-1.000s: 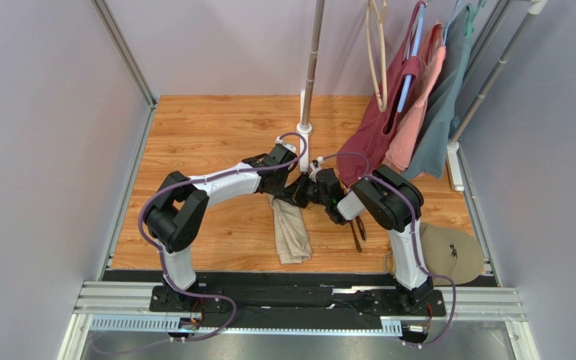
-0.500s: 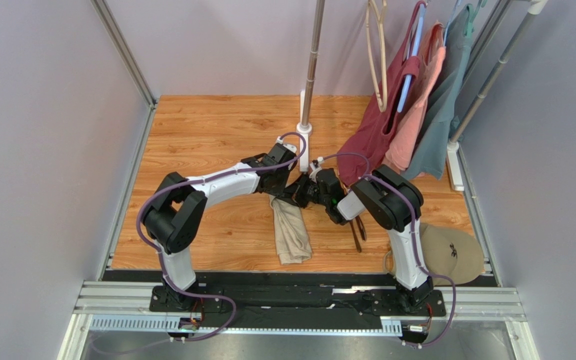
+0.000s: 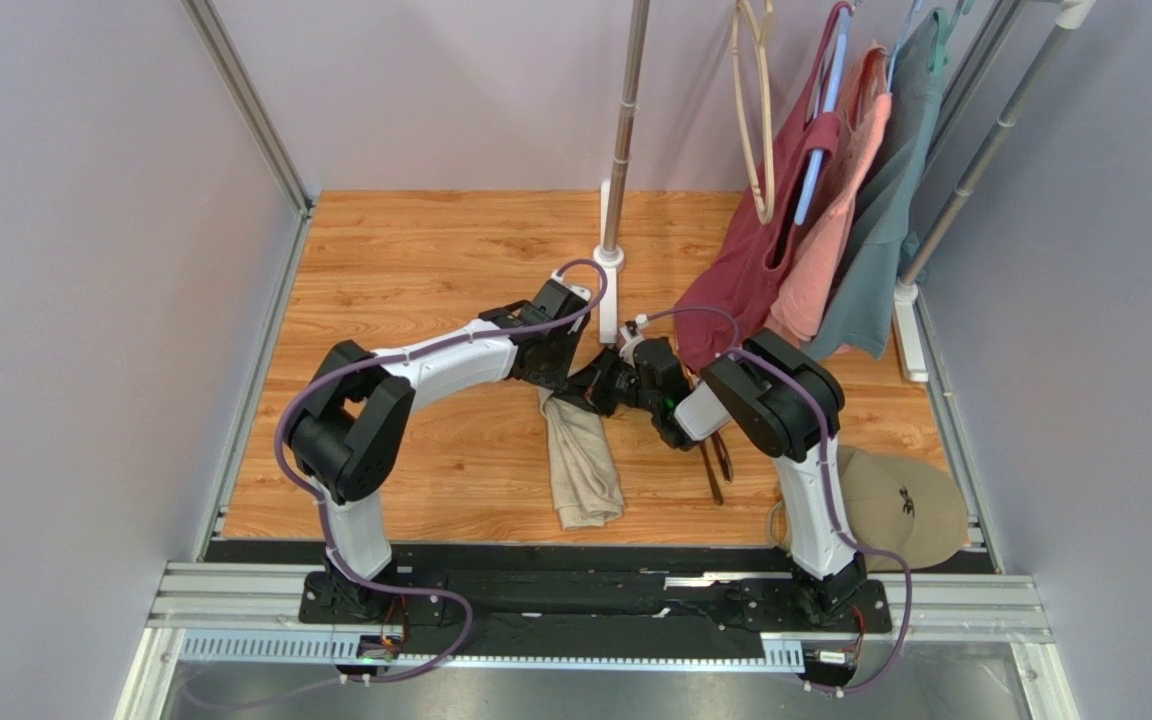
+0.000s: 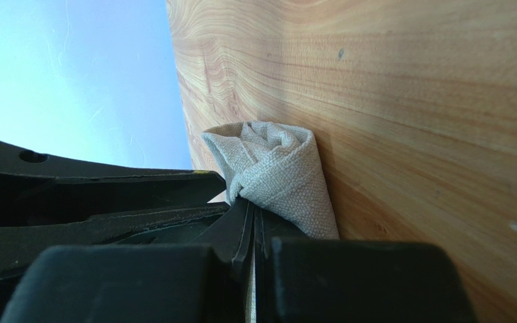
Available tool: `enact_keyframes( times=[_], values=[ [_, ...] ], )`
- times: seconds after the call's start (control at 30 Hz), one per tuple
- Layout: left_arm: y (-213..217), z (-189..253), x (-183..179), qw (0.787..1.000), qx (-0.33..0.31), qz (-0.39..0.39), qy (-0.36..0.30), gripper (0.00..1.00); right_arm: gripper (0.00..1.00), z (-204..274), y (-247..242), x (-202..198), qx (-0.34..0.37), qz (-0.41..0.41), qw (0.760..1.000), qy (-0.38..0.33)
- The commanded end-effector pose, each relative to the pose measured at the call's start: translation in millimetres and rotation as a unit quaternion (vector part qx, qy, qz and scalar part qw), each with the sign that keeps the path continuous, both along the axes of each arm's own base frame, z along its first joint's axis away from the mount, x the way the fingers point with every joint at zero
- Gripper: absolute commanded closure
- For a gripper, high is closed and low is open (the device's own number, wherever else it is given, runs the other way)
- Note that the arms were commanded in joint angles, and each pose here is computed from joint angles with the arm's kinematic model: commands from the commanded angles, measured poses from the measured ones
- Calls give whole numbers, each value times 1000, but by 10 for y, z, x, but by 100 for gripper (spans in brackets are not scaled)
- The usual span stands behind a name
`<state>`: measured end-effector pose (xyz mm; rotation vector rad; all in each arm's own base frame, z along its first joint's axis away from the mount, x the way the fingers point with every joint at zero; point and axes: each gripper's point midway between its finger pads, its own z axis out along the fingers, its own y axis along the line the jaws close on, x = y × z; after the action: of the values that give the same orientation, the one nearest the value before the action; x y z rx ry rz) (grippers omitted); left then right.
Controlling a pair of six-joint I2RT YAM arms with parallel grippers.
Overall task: Fold the napkin into a case and place the utensils inside
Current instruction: Stuff the top corner of the smaller-rectangle-folded napkin into the folded napkin.
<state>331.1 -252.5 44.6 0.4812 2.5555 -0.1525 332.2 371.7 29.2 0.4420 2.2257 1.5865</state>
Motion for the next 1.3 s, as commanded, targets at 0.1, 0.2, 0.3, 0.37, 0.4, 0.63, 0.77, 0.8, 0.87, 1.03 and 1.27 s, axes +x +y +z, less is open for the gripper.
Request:
enact_keyframes(
  times=[0.1,0.2,0.3,0.37,0.4,0.63,0.77,0.8,0.87,1.03,1.27],
  values=[
    [-122,-136,-208,997,-33,-28,62,66,100,-294,-56,-88,-30,0,999,26],
    [-139,-98,-221,996,-51,-29,64,66,100,-294,-61,-83,-30,-1,999,26],
    [-155,-113,-212,995,-62,-32,69,66,100,-290,-49,-87,-29,1,999,26],
    [-168,-114,-227,994,-71,-36,73,66,100,-293,-46,-83,-28,1,999,26],
    [-126,-122,-202,994,-73,-31,74,66,100,-289,-47,-88,-27,1,999,27],
    [-169,-245,-229,987,-113,-41,111,74,100,-285,-33,-78,-27,1,999,26],
    [-216,-258,-235,985,-125,-44,114,86,100,-310,-33,-67,-25,-1,999,31],
    [-213,-256,-224,985,-124,-42,112,89,100,-316,-34,-62,-23,-4,999,35],
    [-200,-232,-228,986,-122,-41,110,95,100,-323,-26,-58,-21,-6,999,37],
    [-138,-144,-278,986,-124,-7,113,100,100,-206,-45,8,1,-28,999,15],
    [-136,-37,-448,977,-160,42,137,100,100,147,-44,170,53,-65,996,-24]
  ],
)
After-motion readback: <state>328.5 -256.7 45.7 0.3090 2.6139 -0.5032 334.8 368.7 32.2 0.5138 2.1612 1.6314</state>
